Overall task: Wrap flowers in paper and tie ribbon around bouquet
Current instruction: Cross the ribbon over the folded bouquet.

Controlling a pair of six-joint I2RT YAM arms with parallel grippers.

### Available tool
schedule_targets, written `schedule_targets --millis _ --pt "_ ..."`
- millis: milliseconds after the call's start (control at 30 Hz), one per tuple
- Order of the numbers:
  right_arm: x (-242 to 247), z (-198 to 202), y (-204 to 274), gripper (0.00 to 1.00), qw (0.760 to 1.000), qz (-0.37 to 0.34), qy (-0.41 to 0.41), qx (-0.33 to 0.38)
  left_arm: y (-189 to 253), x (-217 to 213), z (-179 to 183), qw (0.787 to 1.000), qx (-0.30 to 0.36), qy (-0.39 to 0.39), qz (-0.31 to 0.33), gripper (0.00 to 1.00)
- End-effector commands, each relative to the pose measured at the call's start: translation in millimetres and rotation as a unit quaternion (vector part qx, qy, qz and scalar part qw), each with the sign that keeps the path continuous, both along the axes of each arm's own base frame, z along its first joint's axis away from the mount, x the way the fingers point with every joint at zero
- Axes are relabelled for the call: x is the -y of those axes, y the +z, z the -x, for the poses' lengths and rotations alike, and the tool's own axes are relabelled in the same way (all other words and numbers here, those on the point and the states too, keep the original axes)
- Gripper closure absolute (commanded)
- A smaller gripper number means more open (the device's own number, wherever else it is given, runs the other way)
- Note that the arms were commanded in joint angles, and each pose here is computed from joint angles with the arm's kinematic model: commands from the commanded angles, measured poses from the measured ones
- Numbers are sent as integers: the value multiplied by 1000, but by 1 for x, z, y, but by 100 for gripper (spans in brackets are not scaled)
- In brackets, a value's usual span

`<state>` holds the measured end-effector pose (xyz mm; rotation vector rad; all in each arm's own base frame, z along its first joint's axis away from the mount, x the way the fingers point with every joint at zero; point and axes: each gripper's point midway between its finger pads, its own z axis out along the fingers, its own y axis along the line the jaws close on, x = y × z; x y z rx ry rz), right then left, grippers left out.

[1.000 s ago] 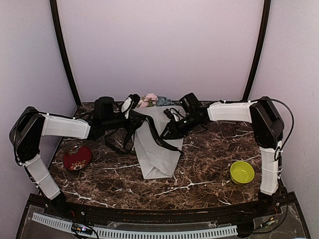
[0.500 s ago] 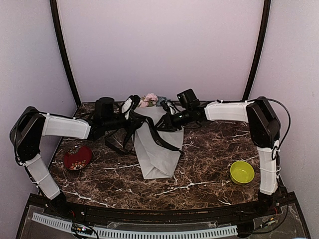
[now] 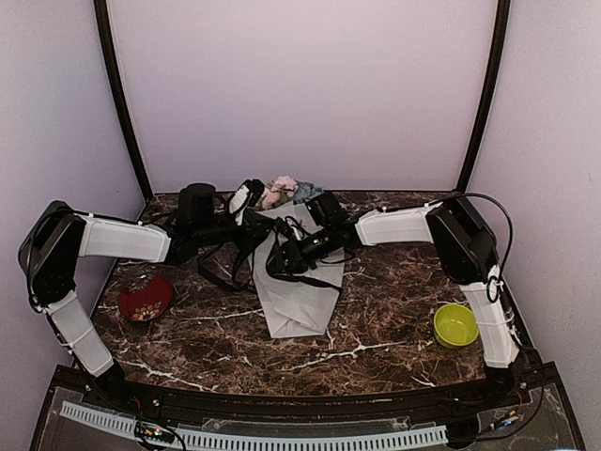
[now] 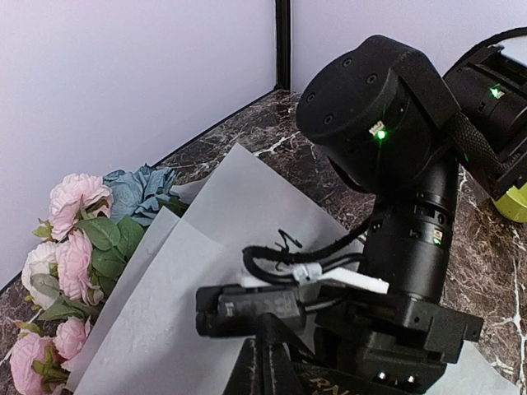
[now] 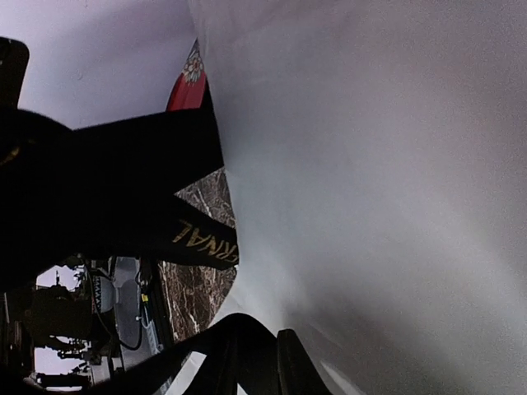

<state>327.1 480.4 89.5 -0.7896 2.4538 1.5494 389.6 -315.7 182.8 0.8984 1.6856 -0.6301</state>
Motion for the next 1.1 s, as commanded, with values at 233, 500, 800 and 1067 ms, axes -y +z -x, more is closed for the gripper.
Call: schedule_targets --millis 233,500,800,1067 --pt "-7 55 23 86 992 -67 105 -26 -1 -4 -7 1000 5 22 -7 100" --pt "15 55 2 87 997 -15 69 -43 -75 -14 -30 990 -75 77 -89 100" --pt "35 34 -14 85 998 30 7 -55 -129 -18 -27 979 -127 75 -139 100" --pt "70 -2 -7 85 994 62 -83 -31 -137 -21 -27 977 -129 76 -151 100"
